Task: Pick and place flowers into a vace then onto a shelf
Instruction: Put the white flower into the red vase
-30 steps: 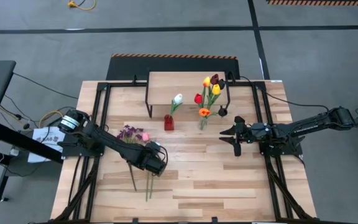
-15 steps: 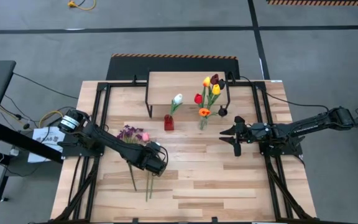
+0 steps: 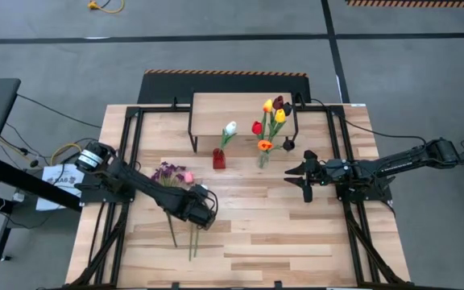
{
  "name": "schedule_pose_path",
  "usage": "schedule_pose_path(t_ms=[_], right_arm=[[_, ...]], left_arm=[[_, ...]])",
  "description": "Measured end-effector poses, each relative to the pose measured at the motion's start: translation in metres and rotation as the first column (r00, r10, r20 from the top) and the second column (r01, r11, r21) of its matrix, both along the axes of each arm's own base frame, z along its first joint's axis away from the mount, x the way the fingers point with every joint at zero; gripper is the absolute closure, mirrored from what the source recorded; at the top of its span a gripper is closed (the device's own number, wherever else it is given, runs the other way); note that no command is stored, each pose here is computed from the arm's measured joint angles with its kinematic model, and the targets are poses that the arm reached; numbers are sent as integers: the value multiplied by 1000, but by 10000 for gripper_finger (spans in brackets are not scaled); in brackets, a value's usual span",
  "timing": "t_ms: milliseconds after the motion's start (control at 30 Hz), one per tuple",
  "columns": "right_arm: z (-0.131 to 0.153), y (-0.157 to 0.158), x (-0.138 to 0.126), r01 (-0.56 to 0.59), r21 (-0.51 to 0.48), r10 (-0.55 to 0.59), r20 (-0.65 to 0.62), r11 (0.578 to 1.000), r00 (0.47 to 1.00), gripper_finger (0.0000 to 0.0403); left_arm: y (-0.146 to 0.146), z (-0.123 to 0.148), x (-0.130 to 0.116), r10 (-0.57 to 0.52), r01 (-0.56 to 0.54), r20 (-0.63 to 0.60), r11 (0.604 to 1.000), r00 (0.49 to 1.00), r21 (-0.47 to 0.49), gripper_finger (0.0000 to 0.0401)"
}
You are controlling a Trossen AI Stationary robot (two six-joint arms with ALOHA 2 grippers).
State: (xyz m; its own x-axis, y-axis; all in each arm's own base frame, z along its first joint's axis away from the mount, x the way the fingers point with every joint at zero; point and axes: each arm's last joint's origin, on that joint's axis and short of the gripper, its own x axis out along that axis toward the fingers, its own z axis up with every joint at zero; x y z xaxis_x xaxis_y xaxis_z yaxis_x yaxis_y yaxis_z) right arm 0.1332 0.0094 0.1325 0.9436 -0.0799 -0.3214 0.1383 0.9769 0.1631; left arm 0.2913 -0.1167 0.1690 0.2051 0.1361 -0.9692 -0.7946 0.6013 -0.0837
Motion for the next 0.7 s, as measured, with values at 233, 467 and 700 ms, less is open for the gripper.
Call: schedule_pose_path(t_ms=[233,467,700], right_arm=[[0,0,0,0,0,0,0,1000,1000,285],[0,0,0,0,0,0,2,1000,1000,285],[0,0,0,0,0,0,1,1000,1000,285]], left_arm=[[-2,0,-1,-5,5,1,1000,1000,7,270],[1,-13,3,-12,12,-44,1000,999,13,270],[-2,-38,11,-36,36,-118,999,992,3,270]])
